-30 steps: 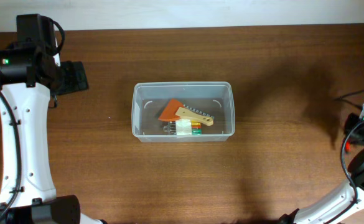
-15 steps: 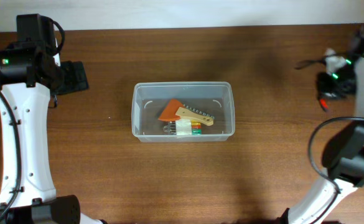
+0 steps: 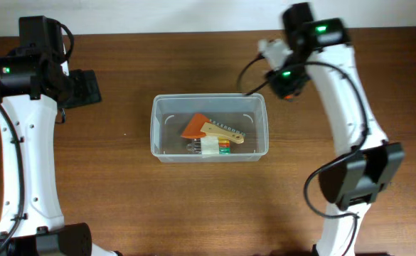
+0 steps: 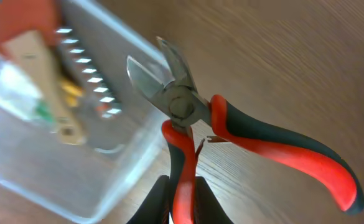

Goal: Pack container
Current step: 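Carry the pliers left and lower them into the container, then open the right gripper and retract it right away from the container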

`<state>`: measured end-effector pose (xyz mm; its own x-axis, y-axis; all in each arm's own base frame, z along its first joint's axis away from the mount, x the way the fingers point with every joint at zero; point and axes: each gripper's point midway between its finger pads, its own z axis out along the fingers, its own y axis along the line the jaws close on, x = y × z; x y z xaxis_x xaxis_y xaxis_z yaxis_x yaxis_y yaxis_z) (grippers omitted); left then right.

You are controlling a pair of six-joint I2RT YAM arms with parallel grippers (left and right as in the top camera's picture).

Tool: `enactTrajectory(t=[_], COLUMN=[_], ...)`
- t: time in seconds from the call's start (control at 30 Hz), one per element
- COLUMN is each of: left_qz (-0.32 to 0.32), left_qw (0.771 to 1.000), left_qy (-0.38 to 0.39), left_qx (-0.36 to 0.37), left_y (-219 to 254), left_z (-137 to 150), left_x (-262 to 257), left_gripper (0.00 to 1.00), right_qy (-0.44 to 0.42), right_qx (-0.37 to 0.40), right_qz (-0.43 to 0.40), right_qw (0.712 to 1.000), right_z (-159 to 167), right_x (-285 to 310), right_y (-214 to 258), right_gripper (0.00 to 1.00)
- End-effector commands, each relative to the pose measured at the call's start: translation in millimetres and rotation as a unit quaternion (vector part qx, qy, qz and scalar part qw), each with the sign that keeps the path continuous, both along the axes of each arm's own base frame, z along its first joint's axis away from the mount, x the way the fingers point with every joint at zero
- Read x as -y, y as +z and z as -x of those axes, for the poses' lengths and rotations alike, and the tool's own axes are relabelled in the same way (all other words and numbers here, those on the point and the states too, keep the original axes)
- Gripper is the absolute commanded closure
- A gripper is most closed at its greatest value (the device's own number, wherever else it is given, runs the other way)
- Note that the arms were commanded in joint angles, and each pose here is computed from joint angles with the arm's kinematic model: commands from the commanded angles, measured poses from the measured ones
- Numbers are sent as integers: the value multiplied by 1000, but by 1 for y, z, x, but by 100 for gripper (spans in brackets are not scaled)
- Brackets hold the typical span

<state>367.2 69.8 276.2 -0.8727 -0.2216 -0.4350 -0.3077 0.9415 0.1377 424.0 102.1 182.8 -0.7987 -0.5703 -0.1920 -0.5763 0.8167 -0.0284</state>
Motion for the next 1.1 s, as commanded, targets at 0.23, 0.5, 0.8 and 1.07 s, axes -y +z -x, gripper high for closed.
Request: enactTrajectory(t=[0.23, 0.5, 0.8, 1.07], left_qz=[-7, -7, -7, -7], left_qw=[1000, 1000, 1000, 1000], left_qy=[0, 0, 0, 0], left_qx=[13, 13, 13, 13], left_y=[10, 10, 10, 10], left_z=[1, 1, 1, 1], left_x=[-2, -2, -2, -2], left_gripper=[1, 1, 1, 1], right_qy=[115, 143, 167, 162], right_qx=[7, -5, -18, -13], right_qz=[-43, -69, -66, -54], right_qw=[992, 987, 984, 985], right_z=[27, 39, 52, 51], right_x=[-96, -123, -143, -138], right_y=[8, -1, -9, -7], right_gripper=[89, 83, 84, 83])
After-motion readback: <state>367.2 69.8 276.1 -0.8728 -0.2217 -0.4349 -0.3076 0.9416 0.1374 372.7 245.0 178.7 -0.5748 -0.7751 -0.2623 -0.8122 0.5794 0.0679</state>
